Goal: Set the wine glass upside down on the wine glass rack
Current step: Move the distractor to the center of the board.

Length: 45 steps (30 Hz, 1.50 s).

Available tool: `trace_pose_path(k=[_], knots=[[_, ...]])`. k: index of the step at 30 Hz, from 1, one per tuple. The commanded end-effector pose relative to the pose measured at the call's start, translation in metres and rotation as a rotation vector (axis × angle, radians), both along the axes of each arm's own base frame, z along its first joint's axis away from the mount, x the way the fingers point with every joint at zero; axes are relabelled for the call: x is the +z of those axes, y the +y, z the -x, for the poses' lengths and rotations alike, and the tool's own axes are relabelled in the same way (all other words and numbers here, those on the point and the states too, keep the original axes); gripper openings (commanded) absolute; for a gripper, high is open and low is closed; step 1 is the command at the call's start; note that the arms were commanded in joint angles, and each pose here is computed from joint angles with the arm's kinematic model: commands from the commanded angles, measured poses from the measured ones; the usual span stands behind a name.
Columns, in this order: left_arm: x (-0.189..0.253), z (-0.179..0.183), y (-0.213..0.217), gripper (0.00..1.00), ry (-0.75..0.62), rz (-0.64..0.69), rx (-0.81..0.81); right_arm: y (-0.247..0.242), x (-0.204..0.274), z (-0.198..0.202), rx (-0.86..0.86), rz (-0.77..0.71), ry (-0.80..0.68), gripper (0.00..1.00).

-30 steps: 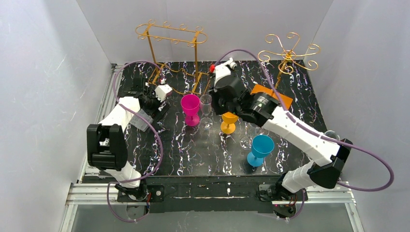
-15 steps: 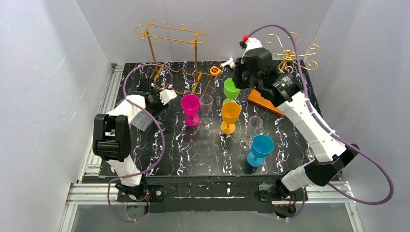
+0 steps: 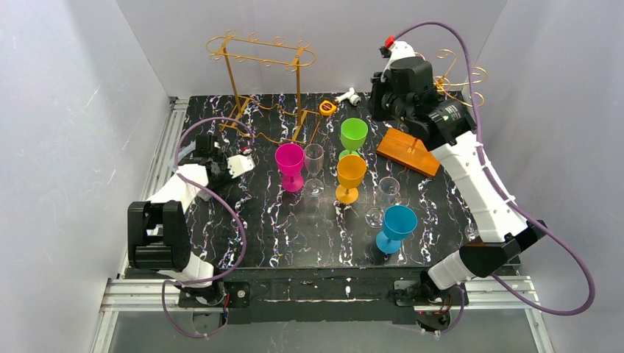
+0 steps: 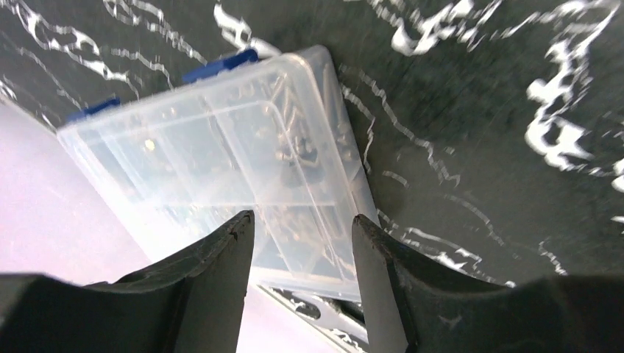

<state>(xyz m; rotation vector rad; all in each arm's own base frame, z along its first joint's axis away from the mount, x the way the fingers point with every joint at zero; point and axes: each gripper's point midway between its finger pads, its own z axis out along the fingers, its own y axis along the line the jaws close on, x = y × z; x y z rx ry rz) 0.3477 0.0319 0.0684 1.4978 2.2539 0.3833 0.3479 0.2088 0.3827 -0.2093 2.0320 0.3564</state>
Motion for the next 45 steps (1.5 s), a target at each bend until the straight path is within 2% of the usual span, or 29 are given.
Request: trace_pose_path(k=[1,6,10,11,13,15,16,17,21,25,27,31,33,36,41,45], knots=[[0.019,0.006,0.045,0.50,-0.041,-0.104,0.049,-0.022,0.013,-0.012,-0.043,-0.015,-0.029,0.18],[0.032,0.022,0.067,0.49,-0.042,-0.092,0.101,-0.056,0.011,-0.030,-0.149,0.007,-0.035,0.21],[0.044,0.038,0.063,0.53,-0.054,-0.059,0.096,-0.086,0.012,-0.045,-0.253,0.014,-0.042,0.32],[0.050,0.041,0.060,0.57,-0.062,-0.042,0.100,-0.092,0.011,-0.049,-0.277,0.015,-0.043,0.37],[0.069,0.043,0.047,0.72,-0.092,0.050,0.132,-0.101,0.010,-0.056,-0.317,0.021,-0.042,0.40],[0.094,0.048,0.031,0.91,-0.093,0.172,0.200,-0.103,0.013,-0.059,-0.340,0.020,-0.047,0.43],[0.106,0.052,0.021,0.97,-0.083,0.257,0.258,-0.104,0.015,-0.061,-0.349,0.017,-0.048,0.44],[0.120,0.055,0.011,0.98,-0.069,0.326,0.293,-0.106,0.017,-0.061,-0.361,0.015,-0.052,0.44],[0.163,0.067,-0.031,0.98,0.023,0.595,0.391,-0.115,0.024,-0.060,-0.413,0.023,-0.069,0.49],[0.184,0.071,-0.057,0.98,0.108,0.750,0.456,-0.128,0.031,-0.058,-0.459,0.061,-0.089,0.57],[0.180,0.064,-0.065,0.98,0.119,0.751,0.482,-0.129,0.031,-0.059,-0.463,0.073,-0.087,0.57],[0.144,0.026,-0.054,0.98,0.019,0.611,0.604,-0.127,0.026,-0.057,-0.447,0.078,-0.075,0.58],[0.131,0.007,-0.060,0.98,0.011,0.621,0.676,-0.129,0.026,-0.053,-0.445,0.077,-0.083,0.57],[0.117,-0.017,-0.063,0.95,0.017,0.656,0.759,-0.130,0.024,-0.047,-0.438,0.070,-0.093,0.49],[0.091,-0.041,-0.079,0.87,0.060,0.739,0.759,-0.127,0.017,-0.043,-0.415,0.057,-0.086,0.30],[0.051,-0.046,-0.083,0.82,0.156,0.697,0.787,-0.125,0.015,-0.041,-0.406,0.055,-0.083,0.28]])
